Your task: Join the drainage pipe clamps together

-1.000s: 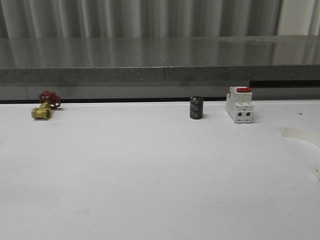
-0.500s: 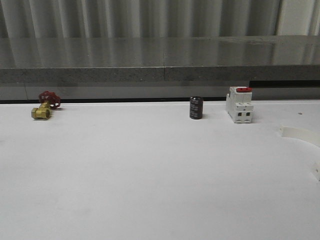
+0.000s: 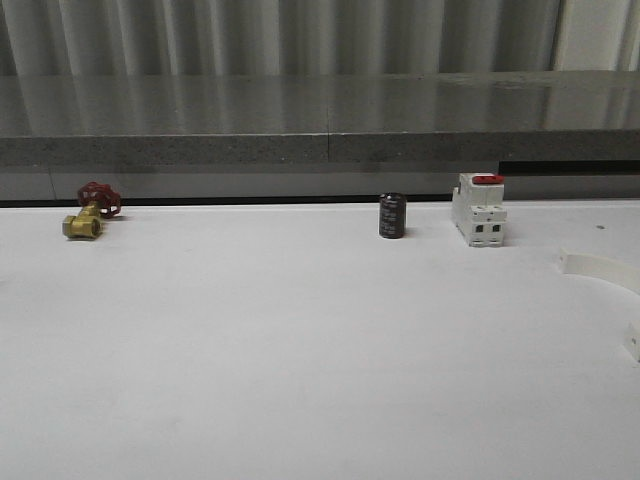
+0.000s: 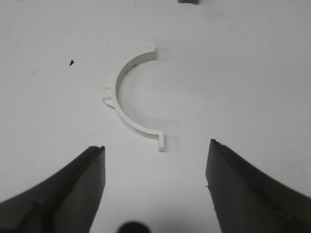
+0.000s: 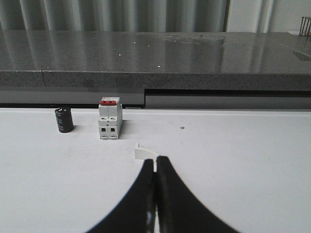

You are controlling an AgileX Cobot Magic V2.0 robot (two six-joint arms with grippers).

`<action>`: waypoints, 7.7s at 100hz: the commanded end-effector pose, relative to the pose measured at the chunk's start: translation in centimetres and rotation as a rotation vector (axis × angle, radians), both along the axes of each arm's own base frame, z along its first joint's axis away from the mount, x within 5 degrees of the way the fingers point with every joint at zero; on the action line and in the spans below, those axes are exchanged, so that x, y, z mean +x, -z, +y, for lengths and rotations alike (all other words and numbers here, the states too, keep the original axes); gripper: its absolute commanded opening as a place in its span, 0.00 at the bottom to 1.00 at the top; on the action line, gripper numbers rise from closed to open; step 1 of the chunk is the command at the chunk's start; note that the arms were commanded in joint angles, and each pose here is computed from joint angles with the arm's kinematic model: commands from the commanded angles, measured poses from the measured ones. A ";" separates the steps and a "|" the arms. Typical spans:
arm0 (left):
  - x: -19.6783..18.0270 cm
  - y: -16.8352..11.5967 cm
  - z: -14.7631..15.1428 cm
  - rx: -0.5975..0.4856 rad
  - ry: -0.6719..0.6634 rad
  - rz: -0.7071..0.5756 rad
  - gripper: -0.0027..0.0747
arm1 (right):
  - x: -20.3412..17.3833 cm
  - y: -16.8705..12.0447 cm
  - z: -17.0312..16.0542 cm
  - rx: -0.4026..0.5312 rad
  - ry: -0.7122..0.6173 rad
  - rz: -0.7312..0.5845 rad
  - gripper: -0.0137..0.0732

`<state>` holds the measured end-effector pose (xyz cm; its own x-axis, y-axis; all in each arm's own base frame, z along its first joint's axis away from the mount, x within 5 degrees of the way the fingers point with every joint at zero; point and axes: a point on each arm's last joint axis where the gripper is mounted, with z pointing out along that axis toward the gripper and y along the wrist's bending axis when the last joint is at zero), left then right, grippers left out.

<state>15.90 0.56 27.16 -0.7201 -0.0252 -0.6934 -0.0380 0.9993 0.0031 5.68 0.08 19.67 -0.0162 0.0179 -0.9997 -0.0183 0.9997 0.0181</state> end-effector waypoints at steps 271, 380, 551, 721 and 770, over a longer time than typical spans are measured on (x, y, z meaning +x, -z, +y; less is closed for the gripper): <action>19.3 6.8 -13.3 -0.201 0.210 0.490 0.01 | -0.3 -1.4 0.0 -0.005 -0.006 -0.122 0.08; 14.7 -4.9 -11.1 -0.182 0.268 0.063 0.01 | -0.3 -1.4 0.0 -0.005 -0.006 -0.122 0.08; -9.2 -5.0 -1.5 -0.139 0.087 -0.392 0.01 | 2.4 -9.4 -0.4 -0.035 0.044 0.352 0.08; -9.2 -5.0 -1.5 -0.139 0.087 -0.387 0.01 | 31.9 0.3 -3.1 0.139 0.140 1.299 0.77; -9.2 -5.0 -1.5 -0.139 0.087 -0.387 0.01 | 32.1 1.2 -3.0 0.147 0.140 1.341 0.11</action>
